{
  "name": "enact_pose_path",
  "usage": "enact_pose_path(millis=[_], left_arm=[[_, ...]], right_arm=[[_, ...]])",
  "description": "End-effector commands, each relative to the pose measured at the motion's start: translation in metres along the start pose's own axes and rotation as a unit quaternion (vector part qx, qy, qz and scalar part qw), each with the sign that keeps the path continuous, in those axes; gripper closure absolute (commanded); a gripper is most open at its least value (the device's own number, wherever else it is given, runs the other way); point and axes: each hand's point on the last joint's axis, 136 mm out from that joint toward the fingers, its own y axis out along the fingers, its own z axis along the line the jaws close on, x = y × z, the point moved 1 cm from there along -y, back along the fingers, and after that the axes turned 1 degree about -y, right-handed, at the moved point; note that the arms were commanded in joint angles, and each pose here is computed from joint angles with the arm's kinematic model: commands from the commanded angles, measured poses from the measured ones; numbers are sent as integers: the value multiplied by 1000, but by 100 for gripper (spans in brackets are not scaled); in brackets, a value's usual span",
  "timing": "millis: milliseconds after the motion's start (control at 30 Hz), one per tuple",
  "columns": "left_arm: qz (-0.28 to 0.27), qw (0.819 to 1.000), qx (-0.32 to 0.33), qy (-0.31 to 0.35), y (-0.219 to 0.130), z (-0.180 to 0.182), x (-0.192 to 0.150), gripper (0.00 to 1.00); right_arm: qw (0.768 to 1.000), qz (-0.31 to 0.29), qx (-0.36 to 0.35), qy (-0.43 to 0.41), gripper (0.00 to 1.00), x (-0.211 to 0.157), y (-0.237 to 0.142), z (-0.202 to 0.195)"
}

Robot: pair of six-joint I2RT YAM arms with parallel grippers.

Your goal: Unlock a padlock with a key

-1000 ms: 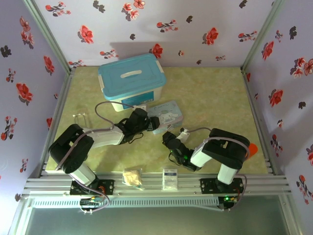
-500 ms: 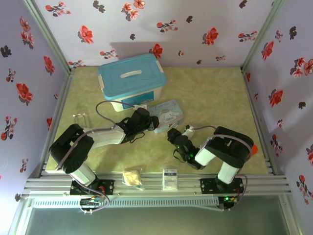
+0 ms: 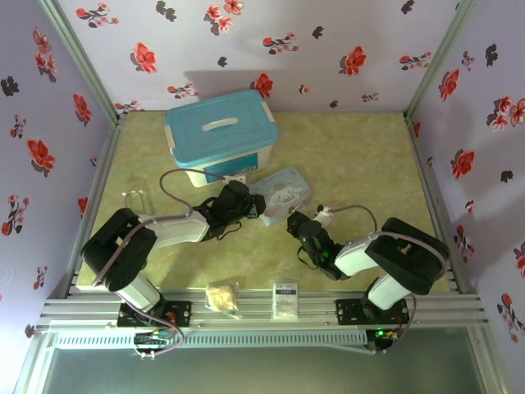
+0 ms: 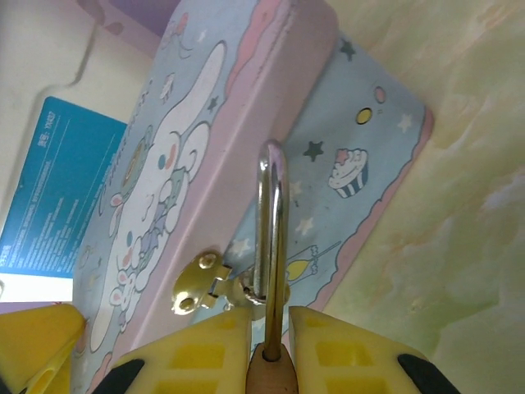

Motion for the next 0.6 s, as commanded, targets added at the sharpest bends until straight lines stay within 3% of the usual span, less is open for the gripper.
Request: enact_pose_path(millis=[0, 167, 367, 567], left_arm=[[108, 982, 152, 33, 2, 89, -62, 58], [112, 984, 140, 20, 9, 89, -64, 58], [108, 984, 137, 20, 9, 86, -60, 58], [102, 985, 136, 22, 7, 83, -55, 59]], right_arm=[[999, -22, -4, 23, 92, 16, 3, -14], [994, 69, 86, 29, 92, 1, 19, 14], [992, 70, 86, 68, 92, 7, 14, -13], [990, 73, 96, 66, 92, 12, 18, -10]])
